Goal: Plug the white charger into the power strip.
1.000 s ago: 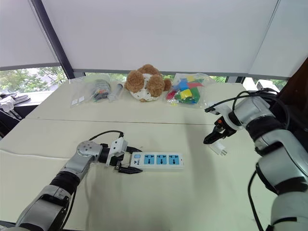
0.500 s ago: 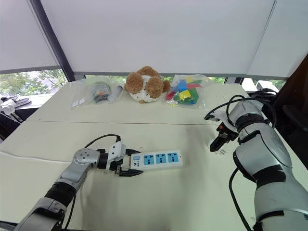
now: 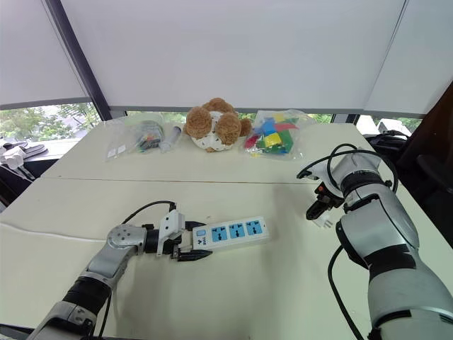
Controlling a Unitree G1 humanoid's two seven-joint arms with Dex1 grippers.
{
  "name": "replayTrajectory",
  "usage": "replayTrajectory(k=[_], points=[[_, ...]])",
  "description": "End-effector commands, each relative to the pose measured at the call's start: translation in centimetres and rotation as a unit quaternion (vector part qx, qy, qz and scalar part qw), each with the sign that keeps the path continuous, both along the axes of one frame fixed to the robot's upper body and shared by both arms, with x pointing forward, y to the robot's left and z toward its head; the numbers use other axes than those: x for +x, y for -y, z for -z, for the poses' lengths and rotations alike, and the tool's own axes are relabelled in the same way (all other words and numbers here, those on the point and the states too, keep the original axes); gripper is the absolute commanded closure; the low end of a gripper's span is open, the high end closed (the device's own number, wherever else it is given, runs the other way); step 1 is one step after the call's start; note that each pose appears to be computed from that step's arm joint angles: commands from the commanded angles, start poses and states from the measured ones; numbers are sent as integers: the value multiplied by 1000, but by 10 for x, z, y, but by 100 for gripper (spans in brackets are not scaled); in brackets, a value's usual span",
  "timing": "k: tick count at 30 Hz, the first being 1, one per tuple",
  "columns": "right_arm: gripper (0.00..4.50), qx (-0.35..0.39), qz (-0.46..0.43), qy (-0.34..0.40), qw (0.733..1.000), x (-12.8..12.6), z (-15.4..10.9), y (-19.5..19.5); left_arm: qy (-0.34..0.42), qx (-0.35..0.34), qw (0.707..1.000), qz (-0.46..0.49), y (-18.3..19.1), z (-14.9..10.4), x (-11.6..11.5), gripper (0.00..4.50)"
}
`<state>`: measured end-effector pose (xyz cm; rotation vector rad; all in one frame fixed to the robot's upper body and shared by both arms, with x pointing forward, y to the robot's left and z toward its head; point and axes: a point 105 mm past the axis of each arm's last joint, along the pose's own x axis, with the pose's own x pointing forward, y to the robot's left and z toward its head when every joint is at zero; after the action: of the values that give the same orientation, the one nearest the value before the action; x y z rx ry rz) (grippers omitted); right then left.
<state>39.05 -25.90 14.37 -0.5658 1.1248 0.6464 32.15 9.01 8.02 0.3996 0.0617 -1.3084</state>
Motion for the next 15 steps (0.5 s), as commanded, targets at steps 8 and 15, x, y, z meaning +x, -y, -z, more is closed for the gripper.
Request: replayTrajectory(k=[8, 15], points=[[375, 20, -7, 5, 1000, 3, -3, -11, -29, 24, 999, 3, 7, 24, -9, 144], [375, 107, -102, 40, 988, 5, -47, -35, -35, 53, 997, 49, 4, 24, -13, 144]])
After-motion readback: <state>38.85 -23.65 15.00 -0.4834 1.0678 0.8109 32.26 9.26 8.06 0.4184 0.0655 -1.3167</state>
